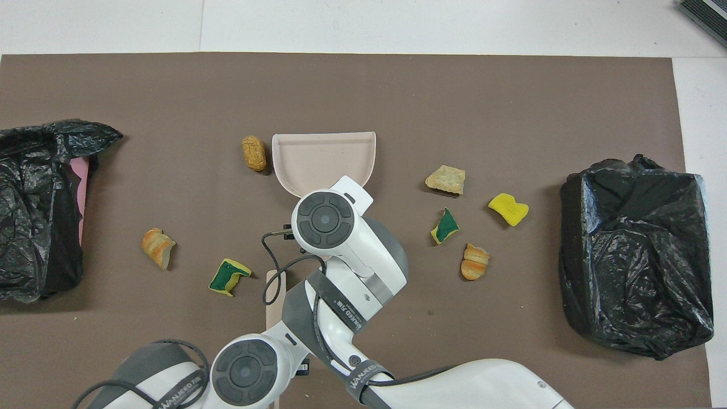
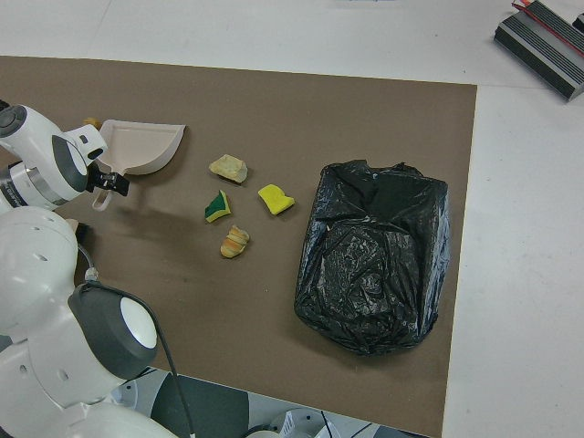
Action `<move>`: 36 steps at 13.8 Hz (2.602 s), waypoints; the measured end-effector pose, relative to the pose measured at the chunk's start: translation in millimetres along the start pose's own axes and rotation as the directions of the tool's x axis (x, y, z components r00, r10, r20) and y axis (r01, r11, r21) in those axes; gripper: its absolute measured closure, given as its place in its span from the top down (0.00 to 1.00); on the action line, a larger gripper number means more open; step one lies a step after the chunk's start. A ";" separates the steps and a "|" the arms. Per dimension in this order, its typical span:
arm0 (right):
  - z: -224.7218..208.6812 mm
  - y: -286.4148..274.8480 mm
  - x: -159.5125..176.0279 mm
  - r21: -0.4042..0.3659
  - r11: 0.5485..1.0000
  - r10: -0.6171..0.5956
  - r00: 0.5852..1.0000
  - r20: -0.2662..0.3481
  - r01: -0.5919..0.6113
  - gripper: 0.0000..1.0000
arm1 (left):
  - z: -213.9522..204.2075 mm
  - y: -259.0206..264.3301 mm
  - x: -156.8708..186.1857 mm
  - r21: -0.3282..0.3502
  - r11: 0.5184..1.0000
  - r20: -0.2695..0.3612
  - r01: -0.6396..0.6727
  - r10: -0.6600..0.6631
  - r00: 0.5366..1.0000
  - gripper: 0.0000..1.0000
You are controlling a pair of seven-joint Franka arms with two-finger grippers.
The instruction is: Sweep and dump trash in bin
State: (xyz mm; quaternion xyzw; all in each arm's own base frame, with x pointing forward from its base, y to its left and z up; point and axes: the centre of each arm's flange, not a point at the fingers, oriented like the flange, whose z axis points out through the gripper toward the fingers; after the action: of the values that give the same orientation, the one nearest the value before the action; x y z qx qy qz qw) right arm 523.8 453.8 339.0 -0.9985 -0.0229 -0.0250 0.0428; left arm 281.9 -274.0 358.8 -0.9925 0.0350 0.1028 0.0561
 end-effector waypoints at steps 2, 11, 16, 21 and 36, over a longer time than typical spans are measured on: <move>0.5 2.4 1.5 -0.004 1.000 0.002 1.000 -0.002 -0.002 0.63 | -4.0 -19.3 10.0 0.031 1.000 -0.011 0.000 0.000 1.000 0.26; -31.1 26.3 23.9 -0.011 1.000 -0.011 0.998 -0.065 0.011 0.31 | -62.7 -125.0 71.1 -0.010 0.997 -0.054 0.073 -0.073 0.996 0.26; -43.3 58.3 39.0 -0.045 0.961 -0.273 0.962 -0.032 0.271 0.31 | -64.5 -205.7 99.2 -0.065 0.970 -0.093 0.234 -0.239 0.966 0.26; -40.0 88.5 50.5 -0.053 0.752 -0.656 0.754 0.043 0.657 0.31 | -39.7 -298.3 99.1 -0.089 0.947 -0.048 0.309 -0.313 0.948 0.26; -32.8 155.2 77.3 -0.013 -0.022 -0.987 -0.020 0.161 1.000 0.31 | 5.7 -145.7 122.5 -0.162 0.978 -0.056 0.130 -0.141 0.988 0.26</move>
State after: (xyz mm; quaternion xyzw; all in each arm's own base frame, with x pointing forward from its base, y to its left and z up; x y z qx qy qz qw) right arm 606.8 299.9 362.6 -0.6839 -0.7278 0.0025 -0.0513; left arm 412.1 -136.0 342.9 -0.9968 -0.0392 0.0679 -0.0172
